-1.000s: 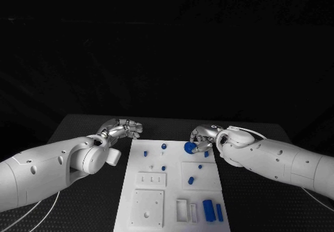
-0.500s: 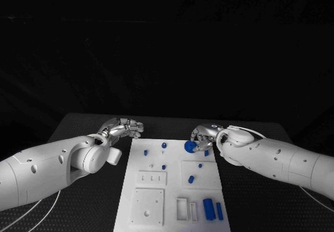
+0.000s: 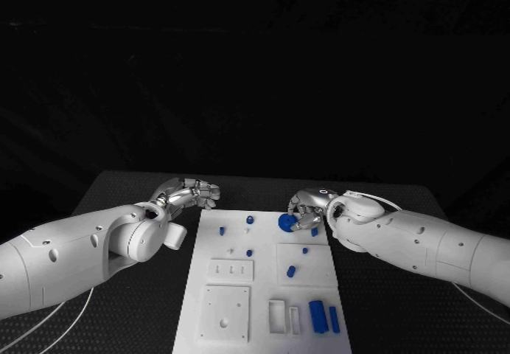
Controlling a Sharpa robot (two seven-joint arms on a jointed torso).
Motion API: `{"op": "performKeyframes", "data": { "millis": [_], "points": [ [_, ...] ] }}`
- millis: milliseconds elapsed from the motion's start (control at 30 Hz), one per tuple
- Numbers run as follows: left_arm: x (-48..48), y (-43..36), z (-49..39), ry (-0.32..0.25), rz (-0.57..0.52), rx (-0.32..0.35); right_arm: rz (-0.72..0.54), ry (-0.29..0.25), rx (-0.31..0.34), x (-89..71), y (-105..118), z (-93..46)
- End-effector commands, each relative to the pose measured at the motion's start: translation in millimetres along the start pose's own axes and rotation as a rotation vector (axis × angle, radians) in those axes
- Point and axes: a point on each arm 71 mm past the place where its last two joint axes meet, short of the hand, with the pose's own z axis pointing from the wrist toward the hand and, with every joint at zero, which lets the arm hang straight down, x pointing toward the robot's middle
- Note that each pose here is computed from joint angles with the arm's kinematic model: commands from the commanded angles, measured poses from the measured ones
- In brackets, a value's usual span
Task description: Assemble the parts on the task board
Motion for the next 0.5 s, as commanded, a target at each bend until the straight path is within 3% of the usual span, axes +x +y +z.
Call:
{"op": "performKeyframes", "data": {
  "millis": [33, 500],
  "points": [
    [1.9, -1.3, 0.1, 0.018, 0.001, 0.006, -0.020, 0.033, -0.010, 9.4, 2.1, -0.3],
    [2.4, -1.1, -0.4, 0.022, 0.001, 0.003, -0.019, 0.050, 0.006, 15.6, 4.6, 2.1]
  ]
}}
